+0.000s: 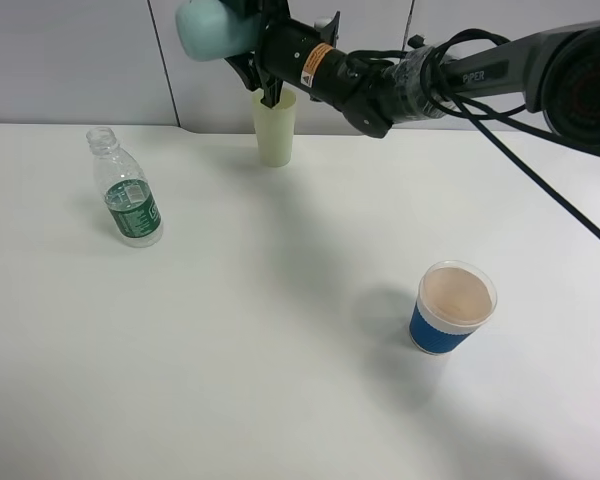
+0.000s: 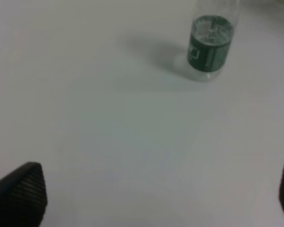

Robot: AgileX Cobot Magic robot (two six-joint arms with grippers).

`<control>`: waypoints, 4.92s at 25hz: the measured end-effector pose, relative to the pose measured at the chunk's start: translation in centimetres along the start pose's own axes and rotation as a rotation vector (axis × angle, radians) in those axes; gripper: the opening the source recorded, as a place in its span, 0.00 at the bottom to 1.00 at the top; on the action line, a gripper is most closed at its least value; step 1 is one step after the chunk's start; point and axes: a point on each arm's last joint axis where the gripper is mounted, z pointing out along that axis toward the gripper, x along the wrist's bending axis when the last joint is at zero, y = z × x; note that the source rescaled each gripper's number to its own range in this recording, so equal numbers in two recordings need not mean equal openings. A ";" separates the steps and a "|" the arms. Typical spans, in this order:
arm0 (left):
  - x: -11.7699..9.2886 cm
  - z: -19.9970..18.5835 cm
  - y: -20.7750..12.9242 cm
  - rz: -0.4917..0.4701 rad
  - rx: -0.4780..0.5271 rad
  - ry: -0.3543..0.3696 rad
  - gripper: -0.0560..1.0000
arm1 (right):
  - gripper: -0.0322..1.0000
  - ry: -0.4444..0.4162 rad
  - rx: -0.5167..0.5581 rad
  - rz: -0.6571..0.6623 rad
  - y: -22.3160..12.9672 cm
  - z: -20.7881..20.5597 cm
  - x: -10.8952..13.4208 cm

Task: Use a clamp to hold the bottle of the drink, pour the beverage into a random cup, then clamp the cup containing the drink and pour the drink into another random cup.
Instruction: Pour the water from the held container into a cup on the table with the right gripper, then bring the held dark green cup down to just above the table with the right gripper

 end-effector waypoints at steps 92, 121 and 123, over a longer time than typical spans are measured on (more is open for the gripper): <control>0.0 0.0 0.0 0.001 0.000 0.002 1.00 | 0.03 -0.255 0.303 -1.484 -5.7 0.0 9.1; 0.0 0.0 0.0 0.003 0.001 0.005 1.00 | 0.03 -0.250 0.612 -1.608 -6.0 -8.7 -0.5; 0.0 0.0 0.0 0.003 0.000 0.005 1.00 | 0.03 -0.215 0.641 -1.604 -5.6 -9.2 -0.6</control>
